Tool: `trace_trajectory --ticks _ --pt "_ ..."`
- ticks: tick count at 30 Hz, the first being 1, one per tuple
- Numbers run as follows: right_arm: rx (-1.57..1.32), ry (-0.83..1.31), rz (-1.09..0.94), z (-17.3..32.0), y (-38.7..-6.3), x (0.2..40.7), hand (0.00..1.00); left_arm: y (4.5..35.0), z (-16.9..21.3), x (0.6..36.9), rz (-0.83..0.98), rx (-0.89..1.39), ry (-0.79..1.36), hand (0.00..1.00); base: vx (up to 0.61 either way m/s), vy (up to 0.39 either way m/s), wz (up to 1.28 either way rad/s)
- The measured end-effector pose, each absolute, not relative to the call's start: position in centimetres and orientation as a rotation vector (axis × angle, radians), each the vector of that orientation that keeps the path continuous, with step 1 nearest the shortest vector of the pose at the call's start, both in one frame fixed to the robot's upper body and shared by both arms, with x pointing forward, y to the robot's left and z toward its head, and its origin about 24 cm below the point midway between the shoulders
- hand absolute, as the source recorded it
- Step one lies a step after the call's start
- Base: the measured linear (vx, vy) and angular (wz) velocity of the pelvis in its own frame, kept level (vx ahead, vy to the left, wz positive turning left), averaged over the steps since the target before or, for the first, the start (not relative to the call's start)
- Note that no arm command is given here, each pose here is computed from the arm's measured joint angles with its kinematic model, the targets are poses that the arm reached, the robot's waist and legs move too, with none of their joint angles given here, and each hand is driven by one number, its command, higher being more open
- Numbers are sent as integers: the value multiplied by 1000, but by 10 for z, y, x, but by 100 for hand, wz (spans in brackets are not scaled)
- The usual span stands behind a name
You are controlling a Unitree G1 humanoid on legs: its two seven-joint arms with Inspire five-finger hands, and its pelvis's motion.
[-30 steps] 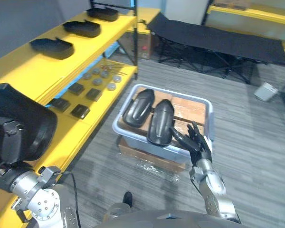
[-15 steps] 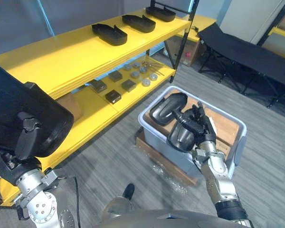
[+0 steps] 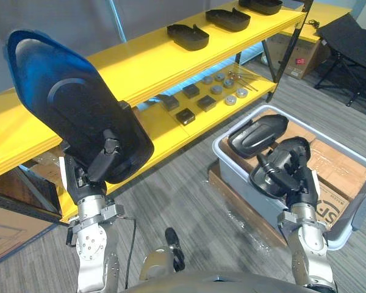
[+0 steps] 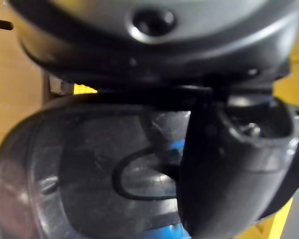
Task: Walk over and take three plastic housings, then place them on the shelf
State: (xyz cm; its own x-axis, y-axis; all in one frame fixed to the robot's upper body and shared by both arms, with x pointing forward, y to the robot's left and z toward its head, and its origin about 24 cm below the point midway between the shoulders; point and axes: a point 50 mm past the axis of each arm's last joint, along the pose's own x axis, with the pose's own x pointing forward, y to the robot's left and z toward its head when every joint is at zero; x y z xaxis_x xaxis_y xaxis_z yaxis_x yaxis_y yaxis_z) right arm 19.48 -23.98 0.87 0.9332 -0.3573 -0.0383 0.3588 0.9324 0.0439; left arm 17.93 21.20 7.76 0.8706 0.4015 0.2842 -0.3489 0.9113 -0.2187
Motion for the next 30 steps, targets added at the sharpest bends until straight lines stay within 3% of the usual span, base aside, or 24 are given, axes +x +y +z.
trace_trajectory --ticks 18,30 --pt "78 -96 -327 25 -219 216 100 226 82 175 412 46 -316 0 20 50 8" --pt "86 -244 -310 53 -221 214 100 237 99 186 422 77 -391 0 314 76 75"
